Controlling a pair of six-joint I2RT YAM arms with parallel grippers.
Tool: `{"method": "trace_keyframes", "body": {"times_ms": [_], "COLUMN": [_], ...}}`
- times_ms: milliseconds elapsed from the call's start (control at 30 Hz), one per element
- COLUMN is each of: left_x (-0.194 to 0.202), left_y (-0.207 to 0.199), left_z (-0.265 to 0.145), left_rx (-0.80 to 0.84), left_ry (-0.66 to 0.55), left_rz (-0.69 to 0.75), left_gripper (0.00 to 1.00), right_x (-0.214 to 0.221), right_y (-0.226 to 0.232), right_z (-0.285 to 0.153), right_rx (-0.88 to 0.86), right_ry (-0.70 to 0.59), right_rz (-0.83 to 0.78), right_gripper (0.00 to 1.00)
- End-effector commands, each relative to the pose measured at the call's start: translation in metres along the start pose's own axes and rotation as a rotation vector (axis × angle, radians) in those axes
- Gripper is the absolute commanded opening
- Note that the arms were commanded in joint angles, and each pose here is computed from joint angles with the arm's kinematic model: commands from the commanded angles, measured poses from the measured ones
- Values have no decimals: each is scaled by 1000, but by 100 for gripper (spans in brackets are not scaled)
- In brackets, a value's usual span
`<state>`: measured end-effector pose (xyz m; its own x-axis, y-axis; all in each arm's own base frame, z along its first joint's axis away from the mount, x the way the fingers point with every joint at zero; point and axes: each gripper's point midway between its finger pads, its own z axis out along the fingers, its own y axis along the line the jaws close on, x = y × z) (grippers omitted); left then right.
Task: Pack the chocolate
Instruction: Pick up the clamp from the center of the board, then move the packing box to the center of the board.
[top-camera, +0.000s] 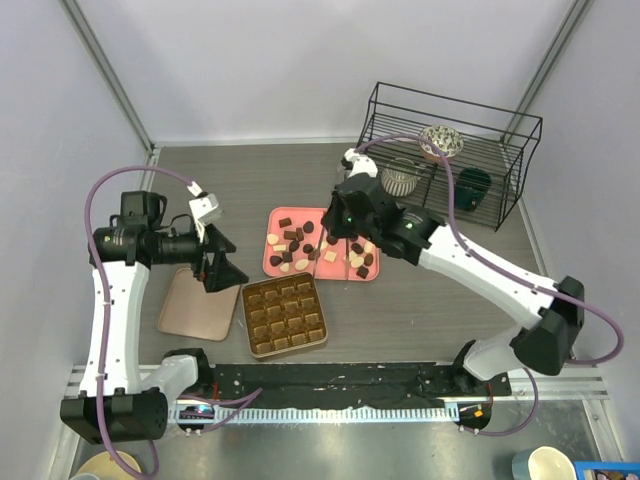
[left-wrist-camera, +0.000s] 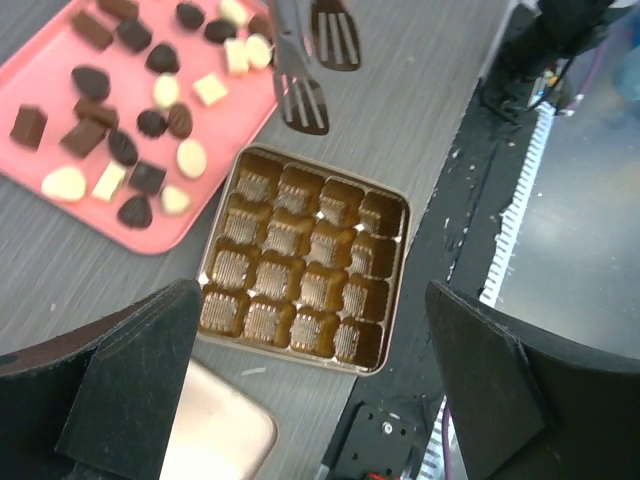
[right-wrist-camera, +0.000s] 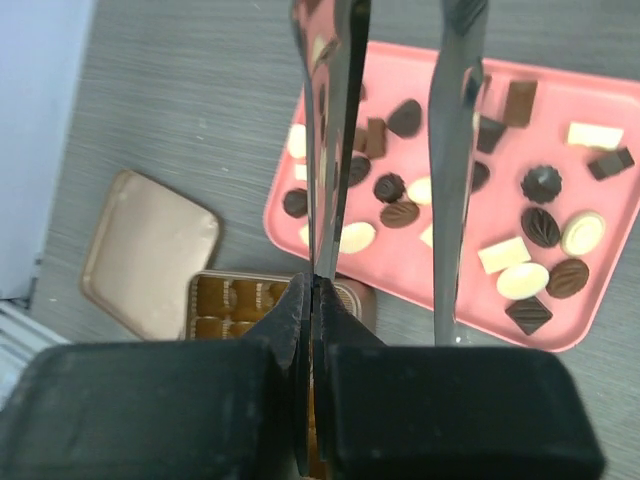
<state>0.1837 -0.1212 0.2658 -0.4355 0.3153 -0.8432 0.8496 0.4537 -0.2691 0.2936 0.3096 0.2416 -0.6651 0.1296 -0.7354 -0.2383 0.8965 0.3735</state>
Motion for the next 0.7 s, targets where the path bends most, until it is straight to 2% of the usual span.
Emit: {"method": "trace_keyframes", "body": {"times_ms": [0,133,233,367,433,500,667], "left_x": [-23,-14,22,91,115,135,153], "left_y": [-31,-18,9,54,76,88,86], "left_z": [0,8,15,15,8,5,8], "left_rx": [161,151,83,-70,-160,-217,-208], "left_ry": [-133,-77,79,346,450,509,527], "left_rz": [72,34,-3,-51,-19,10,84], "left_gripper": [100,100,100,91,90,90,97], "right_x": [-51,-49,-41,-42,-42,-43,-43], "right_y": [29,41,44,36,31,27,23], "right_z": [-47,-63,-65,-76,-80,-88,-96], "right_rx": [-155,-241,-254,-227,-214,-213,-216], "right_ry": [-177,-186,-178,-187,-193,-202,-211], "right_rz": [-13,-3,0,-9,-9,-5,9], "right_gripper": [1,1,1,1,1,1,1]}}
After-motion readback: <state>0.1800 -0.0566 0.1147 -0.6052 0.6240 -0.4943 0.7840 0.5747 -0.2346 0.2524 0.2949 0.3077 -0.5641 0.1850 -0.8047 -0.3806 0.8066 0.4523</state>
